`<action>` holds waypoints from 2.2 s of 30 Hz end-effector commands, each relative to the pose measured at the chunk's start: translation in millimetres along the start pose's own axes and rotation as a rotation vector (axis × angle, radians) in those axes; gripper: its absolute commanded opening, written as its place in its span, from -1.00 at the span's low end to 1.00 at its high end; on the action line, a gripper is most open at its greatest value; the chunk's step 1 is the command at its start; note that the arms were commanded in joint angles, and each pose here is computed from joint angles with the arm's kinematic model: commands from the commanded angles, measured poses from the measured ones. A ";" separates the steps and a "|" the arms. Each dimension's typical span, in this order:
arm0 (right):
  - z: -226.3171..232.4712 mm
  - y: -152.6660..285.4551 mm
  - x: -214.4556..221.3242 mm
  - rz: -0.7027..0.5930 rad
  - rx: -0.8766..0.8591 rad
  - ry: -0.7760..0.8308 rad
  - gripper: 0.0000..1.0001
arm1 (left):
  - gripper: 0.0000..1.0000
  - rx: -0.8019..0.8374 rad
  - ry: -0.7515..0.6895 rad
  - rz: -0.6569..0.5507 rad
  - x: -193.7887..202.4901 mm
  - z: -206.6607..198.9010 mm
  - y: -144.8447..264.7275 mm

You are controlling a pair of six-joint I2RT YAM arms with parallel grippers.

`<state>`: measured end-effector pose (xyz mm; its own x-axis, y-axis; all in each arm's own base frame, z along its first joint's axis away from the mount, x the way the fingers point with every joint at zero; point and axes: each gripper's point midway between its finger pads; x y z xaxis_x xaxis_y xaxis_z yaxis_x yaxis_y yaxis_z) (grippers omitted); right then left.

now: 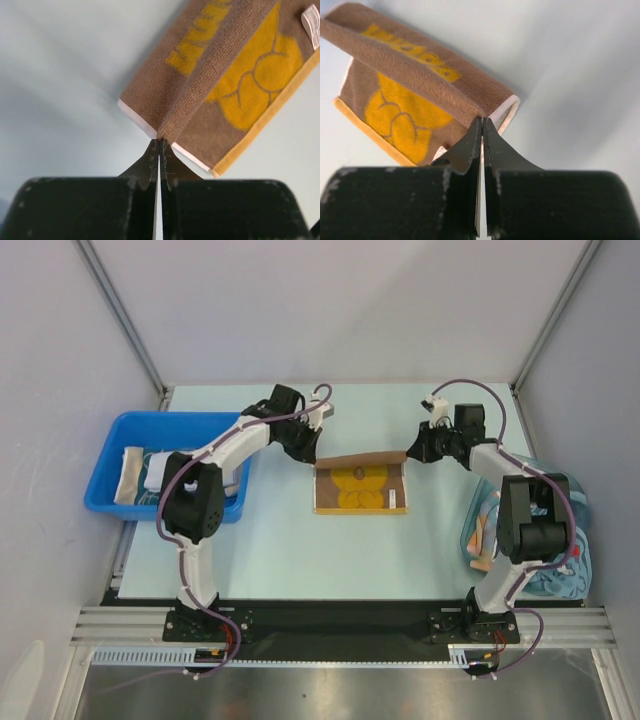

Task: Fold and stack the towels
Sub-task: Fold the towel

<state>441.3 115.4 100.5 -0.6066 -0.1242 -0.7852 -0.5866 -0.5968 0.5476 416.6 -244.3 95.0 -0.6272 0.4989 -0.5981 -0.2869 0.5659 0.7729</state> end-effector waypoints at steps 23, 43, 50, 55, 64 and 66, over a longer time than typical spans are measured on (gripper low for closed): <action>44.8 39.6 49.6 0.044 0.136 -0.093 -1.00 | -0.99 0.045 0.011 -0.022 45.7 -61.1 18.6; 56.2 43.8 86.8 0.152 0.184 -0.195 -0.97 | -1.00 0.022 0.045 0.070 78.7 -64.9 4.8; 51.5 48.0 96.8 0.208 0.223 -0.262 -0.46 | -0.63 0.062 0.043 0.109 86.2 -77.4 6.3; 53.6 57.7 83.7 0.224 0.238 -0.293 -0.27 | -0.32 0.093 0.023 0.080 72.3 -90.2 23.1; 79.1 39.3 59.4 0.230 0.240 -0.306 -0.33 | -0.21 0.004 0.110 -0.001 57.1 -82.5 32.3; 78.7 32.9 67.4 0.265 0.248 -0.324 -0.34 | -0.17 -0.029 0.189 0.004 64.0 -78.2 27.0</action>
<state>339.4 143.9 95.5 -0.8390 0.0213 -0.5438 -0.5073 -0.3922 0.7674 304.3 -248.3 86.4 -0.7164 0.4604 -0.5242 -0.2273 0.5562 0.7993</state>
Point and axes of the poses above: each gripper's point midway between its finger pads, its own y axis back along the fingers, its own z axis along the line the jaws close on, x = y × z, and after that the axes turned 1 degree about y, right-handed
